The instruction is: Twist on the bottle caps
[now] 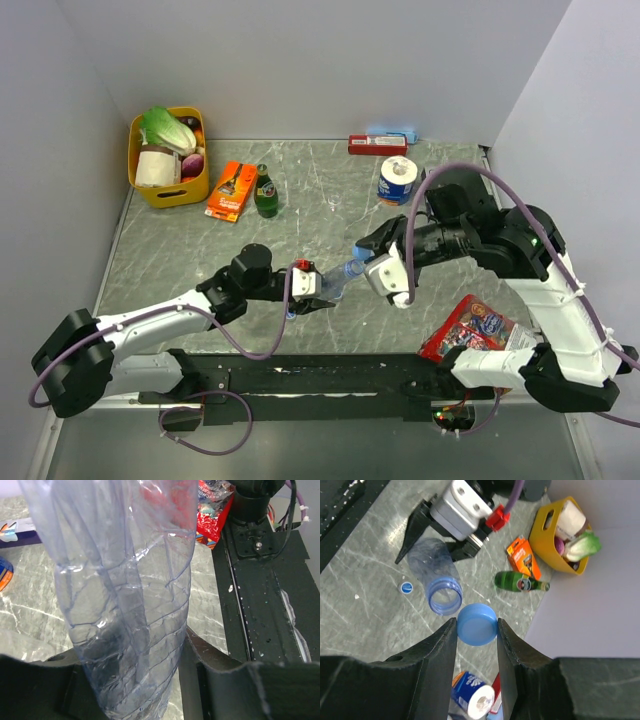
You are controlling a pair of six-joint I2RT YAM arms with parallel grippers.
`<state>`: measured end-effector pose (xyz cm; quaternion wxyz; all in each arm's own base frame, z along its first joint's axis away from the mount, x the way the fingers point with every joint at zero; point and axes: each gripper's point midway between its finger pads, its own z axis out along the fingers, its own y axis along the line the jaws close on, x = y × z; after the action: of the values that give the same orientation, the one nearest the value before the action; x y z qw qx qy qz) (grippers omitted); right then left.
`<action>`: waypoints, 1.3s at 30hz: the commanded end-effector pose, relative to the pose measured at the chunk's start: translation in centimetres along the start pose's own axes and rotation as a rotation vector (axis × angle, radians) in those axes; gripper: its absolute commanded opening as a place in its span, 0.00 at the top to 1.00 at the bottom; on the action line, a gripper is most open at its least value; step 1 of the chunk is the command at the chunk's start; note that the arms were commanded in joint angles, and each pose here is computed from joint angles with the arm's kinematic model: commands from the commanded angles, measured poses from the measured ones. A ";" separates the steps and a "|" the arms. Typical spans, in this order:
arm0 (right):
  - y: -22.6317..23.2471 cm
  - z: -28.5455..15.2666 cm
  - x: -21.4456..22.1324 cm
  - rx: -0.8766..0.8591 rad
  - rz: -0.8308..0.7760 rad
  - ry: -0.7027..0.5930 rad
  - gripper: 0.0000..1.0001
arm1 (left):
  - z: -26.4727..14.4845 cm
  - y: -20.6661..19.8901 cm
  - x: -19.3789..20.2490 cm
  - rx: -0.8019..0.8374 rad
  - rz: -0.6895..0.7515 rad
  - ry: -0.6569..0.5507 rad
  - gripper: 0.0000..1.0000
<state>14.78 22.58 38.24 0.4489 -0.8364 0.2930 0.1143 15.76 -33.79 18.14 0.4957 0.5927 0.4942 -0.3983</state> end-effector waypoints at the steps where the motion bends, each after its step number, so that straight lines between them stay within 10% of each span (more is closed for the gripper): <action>1: 6.0 -0.7 -1.0 -0.194 0.074 -0.022 0.76 | -0.2 0.6 -1.5 -0.028 0.079 -0.053 0.99; 39: 7.5 2.1 -0.2 -0.284 0.133 -0.020 0.76 | -0.5 1.6 -1.5 -0.086 0.166 -0.063 0.99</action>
<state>13.80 23.20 33.85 0.3889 -0.8528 0.3152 0.1489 17.02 -33.14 16.94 0.5227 0.5975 0.4938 -0.3548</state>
